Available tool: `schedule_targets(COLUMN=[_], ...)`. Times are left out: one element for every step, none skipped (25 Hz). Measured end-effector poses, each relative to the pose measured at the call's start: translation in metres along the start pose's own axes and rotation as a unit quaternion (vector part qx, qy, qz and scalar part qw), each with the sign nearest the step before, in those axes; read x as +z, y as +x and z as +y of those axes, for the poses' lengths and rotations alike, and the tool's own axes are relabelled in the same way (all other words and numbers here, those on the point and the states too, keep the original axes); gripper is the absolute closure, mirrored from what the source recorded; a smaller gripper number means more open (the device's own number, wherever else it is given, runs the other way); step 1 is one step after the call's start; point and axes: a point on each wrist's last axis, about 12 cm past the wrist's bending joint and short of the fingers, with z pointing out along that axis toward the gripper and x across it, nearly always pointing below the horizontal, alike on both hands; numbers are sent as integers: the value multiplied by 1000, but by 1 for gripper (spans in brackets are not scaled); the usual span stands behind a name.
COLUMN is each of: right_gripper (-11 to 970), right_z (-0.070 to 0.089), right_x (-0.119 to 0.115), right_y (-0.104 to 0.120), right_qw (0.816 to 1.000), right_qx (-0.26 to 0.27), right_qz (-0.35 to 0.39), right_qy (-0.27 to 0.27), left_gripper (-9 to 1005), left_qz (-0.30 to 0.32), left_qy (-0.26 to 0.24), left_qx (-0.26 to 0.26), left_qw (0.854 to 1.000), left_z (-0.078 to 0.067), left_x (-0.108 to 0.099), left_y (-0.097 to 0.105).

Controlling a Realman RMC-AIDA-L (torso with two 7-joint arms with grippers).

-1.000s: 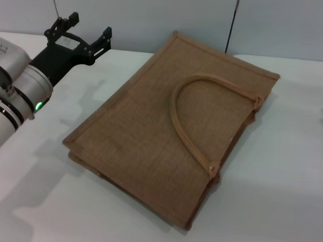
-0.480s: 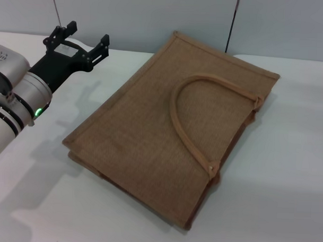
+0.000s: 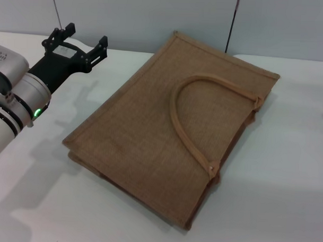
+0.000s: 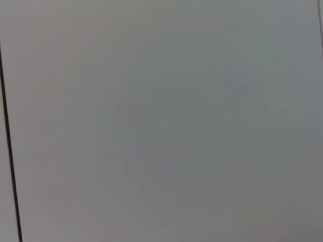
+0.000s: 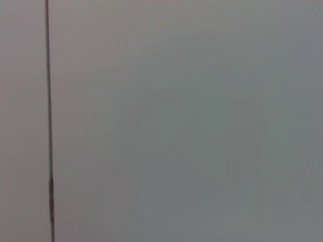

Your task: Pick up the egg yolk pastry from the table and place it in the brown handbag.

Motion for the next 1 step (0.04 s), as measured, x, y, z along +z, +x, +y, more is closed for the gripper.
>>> schedule_targets(right_gripper=[65], right_z=[0], right_x=[1], right_y=[0], right_qw=[1000], right_qx=[0], right_qz=[4], right_qy=[1], left_gripper=[120], left_qz=[1], left_qy=[-1], left_qx=[-1], left_qw=[1000], left_z=[0], left_x=[0], left_y=[0])
